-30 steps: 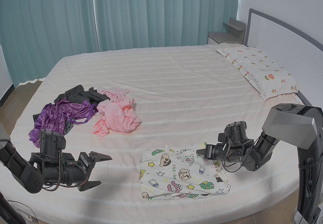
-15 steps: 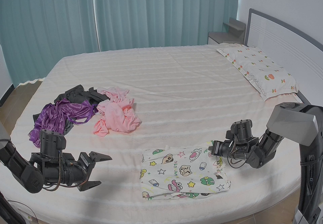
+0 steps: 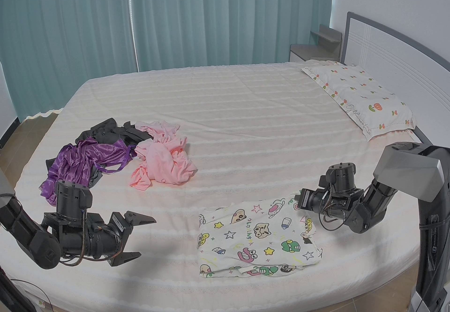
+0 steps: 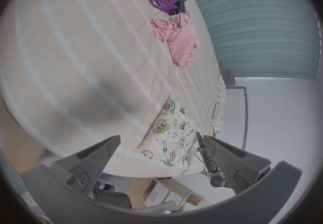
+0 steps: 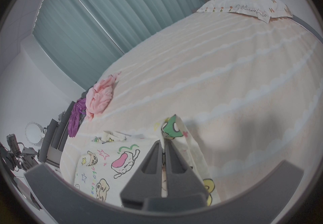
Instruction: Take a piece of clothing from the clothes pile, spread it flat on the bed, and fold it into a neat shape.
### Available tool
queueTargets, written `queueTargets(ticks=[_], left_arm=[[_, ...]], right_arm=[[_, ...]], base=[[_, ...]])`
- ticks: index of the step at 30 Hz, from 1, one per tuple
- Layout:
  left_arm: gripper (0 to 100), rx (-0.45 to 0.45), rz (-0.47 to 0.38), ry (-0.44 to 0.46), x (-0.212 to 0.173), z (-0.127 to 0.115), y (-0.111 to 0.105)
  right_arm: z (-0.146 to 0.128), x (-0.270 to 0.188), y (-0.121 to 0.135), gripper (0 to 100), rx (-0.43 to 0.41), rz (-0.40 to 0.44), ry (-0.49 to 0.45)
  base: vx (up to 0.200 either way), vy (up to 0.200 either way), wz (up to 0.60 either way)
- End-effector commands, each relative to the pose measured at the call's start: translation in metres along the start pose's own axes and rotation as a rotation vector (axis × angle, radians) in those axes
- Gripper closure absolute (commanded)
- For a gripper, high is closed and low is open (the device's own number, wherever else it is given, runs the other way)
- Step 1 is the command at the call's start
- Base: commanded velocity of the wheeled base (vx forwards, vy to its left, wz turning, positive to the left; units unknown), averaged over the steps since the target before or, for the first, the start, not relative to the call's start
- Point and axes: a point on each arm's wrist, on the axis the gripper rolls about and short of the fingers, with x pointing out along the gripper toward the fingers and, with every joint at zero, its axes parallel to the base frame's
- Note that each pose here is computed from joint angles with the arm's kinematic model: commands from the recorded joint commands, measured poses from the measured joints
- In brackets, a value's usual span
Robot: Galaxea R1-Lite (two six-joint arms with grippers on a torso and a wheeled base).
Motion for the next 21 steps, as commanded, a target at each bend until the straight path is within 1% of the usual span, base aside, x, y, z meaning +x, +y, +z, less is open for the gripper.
queueTargets(ticks=[1,2,3,11,13,16,17,18,19,20,21], left_arm=[[0,-0.002,0.003,0.001,0.001,0.000,0.000],[0,-0.002,0.004,0.001,0.001,0.000,0.001],[0,-0.002,0.004,0.001,0.001,0.000,0.001],[0,-0.002,0.003,0.003,0.001,0.000,0.000],[0,-0.002,0.003,0.003,0.002,0.000,0.001],[0,-0.004,0.007,0.004,0.002,0.001,0.001],[0,-0.004,0.007,0.004,0.002,0.001,0.001],[0,-0.003,0.005,0.007,0.002,0.000,0.001],[0,-0.005,0.005,0.007,0.002,0.000,0.001],[0,-0.005,0.005,0.007,0.002,0.000,0.001],[0,-0.006,0.003,0.008,0.002,0.000,0.001]], right_arm=[[0.002,-0.001,0.000,100,0.001,-0.001,-0.007],[0.001,-0.002,-0.001,100,-0.001,0.002,-0.012],[0.001,-0.002,0.000,0,-0.002,0.003,-0.011],[0.002,-0.005,0.001,0,0.000,0.001,-0.016],[0.002,-0.013,0.002,0,-0.001,-0.005,-0.016],[-0.005,-0.042,0.011,0,0.017,0.012,0.005],[-0.005,-0.042,0.011,0,0.017,0.012,0.005],[-0.013,-0.052,0.016,0,0.019,0.025,0.022],[-0.028,-0.065,0.020,0,0.009,0.038,0.055],[-0.028,-0.065,0.020,0,0.009,0.038,0.055],[-0.041,-0.073,0.023,0,-0.004,0.055,0.075]], base=[[0.000,0.000,0.00],[0.000,0.000,0.00],[0.000,0.000,0.00],[0.000,0.000,0.00],[0.000,0.000,0.00],[0.000,0.000,0.00],[0.000,0.000,0.00],[0.000,0.000,0.00],[0.000,0.000,0.00],[0.000,0.000,0.00],[0.000,0.000,0.00]])
